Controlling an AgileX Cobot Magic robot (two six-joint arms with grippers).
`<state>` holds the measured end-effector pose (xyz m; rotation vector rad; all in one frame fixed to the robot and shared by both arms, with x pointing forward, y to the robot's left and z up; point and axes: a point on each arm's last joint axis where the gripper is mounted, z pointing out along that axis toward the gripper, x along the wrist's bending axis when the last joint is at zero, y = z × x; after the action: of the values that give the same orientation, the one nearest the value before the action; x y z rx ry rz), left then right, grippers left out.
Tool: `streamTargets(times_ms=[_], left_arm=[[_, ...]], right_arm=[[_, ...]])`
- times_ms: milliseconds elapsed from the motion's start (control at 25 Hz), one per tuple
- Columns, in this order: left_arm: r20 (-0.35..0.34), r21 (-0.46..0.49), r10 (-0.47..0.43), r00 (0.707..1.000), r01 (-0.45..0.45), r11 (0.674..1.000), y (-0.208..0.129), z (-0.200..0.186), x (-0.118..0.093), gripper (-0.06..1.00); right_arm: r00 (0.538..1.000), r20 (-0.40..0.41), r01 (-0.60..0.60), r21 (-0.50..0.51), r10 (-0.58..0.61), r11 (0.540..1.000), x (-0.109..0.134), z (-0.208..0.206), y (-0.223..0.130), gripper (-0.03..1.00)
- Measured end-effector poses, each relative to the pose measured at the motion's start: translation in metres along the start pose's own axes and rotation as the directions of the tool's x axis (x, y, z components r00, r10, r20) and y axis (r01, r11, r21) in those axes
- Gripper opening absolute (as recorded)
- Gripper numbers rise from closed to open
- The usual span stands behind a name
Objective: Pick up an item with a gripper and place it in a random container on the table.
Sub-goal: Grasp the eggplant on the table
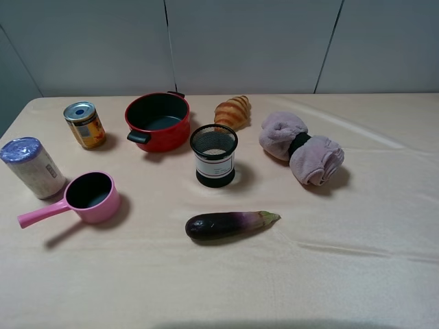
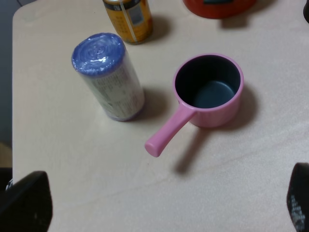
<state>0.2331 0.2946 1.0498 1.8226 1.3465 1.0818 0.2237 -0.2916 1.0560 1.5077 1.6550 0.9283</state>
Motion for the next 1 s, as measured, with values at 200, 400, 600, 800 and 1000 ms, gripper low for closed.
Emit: streamTargets(times_ms=[200,400,600,800,1000], left_arm=[[0.000,0.000,0.000,1.000,0.000,1.000,0.0000,0.0000,0.0000,0.99],[0.000,0.000,0.000,1.000,0.000,1.000,0.0000,0.0000,0.0000,0.99],[0.000,0.000,0.000,1.000,0.000,1.000,0.0000,0.0000,0.0000,0.99],[0.000,0.000,0.000,1.000,0.000,1.000,0.0000,0.0000,0.0000,0.99],[0.000,0.000,0.000,1.000,0.000,1.000,0.0000,0.0000,0.0000,0.99]], right_arm=[[1.000,0.000,0.000,0.000,0.000,1.000,0.0000,0.0000,0.0000,0.69],[1.000,0.000,0.000,0.000,0.000,1.000,0.0000,0.0000,0.0000,0.69],[1.000,0.000,0.000,0.000,0.000,1.000,0.0000,0.0000,0.0000,0.69],[1.000,0.000,0.000,0.000,0.000,1.000,0.0000,0.0000,0.0000,0.69],[1.000,0.000,0.000,0.000,0.000,1.000,0.0000,0.0000,0.0000,0.69]])
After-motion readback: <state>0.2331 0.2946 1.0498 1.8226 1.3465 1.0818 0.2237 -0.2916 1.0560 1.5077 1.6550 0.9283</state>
